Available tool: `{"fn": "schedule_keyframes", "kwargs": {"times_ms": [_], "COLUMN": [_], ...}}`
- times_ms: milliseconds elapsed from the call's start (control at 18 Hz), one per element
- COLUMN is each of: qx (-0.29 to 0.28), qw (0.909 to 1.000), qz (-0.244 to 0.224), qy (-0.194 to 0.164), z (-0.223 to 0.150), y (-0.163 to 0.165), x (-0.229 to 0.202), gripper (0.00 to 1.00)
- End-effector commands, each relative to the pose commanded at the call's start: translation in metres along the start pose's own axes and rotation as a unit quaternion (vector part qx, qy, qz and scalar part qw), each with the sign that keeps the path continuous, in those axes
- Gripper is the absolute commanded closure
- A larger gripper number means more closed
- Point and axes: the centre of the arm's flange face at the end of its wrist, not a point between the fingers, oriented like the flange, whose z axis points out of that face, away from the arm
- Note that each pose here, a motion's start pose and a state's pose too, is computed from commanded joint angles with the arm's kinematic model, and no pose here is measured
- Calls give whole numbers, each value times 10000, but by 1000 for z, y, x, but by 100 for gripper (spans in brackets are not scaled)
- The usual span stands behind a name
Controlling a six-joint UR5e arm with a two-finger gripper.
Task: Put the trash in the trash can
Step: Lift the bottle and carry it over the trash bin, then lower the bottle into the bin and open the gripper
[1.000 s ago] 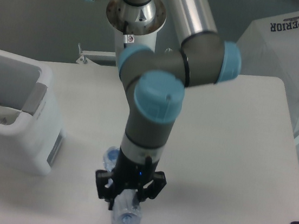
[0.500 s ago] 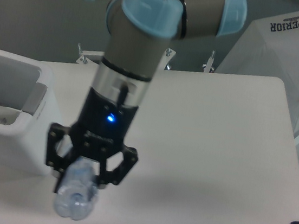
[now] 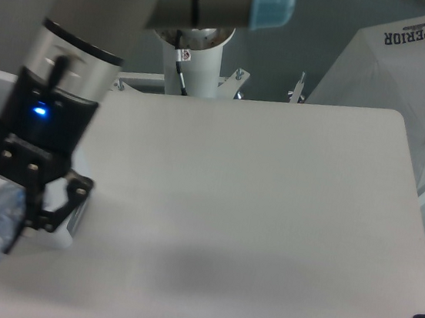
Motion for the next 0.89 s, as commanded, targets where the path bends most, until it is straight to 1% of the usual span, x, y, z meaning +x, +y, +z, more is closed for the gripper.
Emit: {"fn": "schedule_keyframes", "kwargs": {"times_ms": [111, 222, 556, 667, 889], "qx": [-97, -174, -304, -351, -555], "qw": [9999, 9997, 9993, 9992, 9982], "qz": [20, 43, 27, 0, -80], "qy": [78, 137, 205, 207, 217], "z": [10, 10, -10, -13, -4], "y": [7, 16, 40, 48, 70], "x": [11, 23, 47, 49, 44], "gripper": [44, 44, 44, 43, 43]}}
